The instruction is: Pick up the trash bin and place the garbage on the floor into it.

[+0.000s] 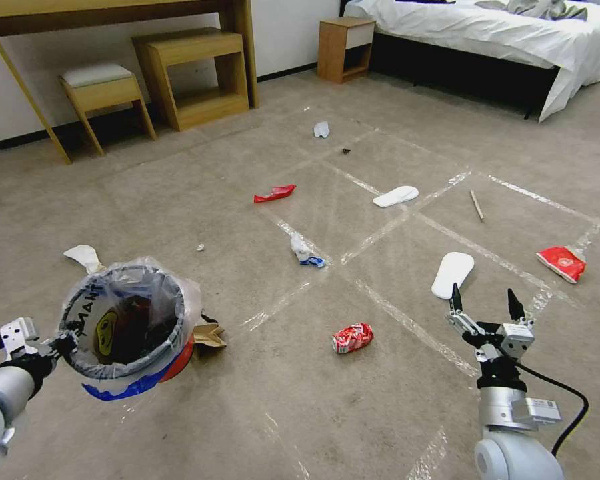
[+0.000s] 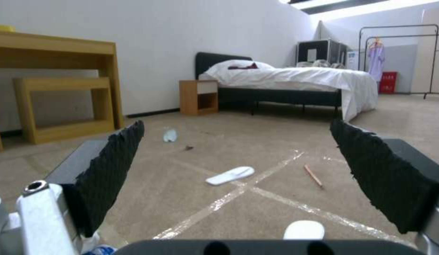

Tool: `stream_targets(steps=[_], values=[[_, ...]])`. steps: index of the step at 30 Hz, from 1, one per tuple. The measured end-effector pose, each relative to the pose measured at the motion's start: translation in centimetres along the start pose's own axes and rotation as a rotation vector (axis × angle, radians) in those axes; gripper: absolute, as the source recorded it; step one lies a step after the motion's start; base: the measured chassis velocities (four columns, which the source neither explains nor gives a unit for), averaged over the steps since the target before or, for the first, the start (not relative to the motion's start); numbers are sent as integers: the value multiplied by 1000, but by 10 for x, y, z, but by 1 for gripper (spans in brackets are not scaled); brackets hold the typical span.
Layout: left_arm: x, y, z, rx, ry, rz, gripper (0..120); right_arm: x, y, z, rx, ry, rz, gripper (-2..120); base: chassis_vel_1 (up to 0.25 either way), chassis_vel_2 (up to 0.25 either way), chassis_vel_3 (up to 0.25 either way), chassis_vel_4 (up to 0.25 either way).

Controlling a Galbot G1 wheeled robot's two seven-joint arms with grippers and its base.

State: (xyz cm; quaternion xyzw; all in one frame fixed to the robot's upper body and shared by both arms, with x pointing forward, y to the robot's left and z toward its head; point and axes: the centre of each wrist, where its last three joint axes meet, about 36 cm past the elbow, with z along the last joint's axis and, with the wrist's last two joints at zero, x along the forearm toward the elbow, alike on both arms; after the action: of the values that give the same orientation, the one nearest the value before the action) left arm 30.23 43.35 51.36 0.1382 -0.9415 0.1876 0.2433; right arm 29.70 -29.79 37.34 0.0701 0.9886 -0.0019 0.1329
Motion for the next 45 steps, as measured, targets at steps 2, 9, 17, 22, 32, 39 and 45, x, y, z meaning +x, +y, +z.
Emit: stream_targets(steps=[2,9,17,22,32,39,45], values=[[0,0,-1,-1,-1,0,1,-1,0,1,-1,2,0,100,0,0,0,0],[-3,1,-1,2,-4,-1,1,-5,-1,4,-4,9,-1,100,0,0,0,0],[-5,1,2,8,2,-3,1,-5,-3,3,3,20,-7,100,0,0,0,0],[-6,2,4,6,7,-9,1,-6,-3,2,4,21,-9,100,0,0,0,0],[-2,8,-1,-1,3,-30,1,-6,-2,1,4,23,-14,100,-4,6,3,-4],[-4,15,-4,-2,5,-49,1,-7,2,5,-4,29,-13,100,-43,54,38,-45],[-5,16,-5,-4,4,-49,1,-7,6,6,-13,39,-5,100,0,0,0,0]])
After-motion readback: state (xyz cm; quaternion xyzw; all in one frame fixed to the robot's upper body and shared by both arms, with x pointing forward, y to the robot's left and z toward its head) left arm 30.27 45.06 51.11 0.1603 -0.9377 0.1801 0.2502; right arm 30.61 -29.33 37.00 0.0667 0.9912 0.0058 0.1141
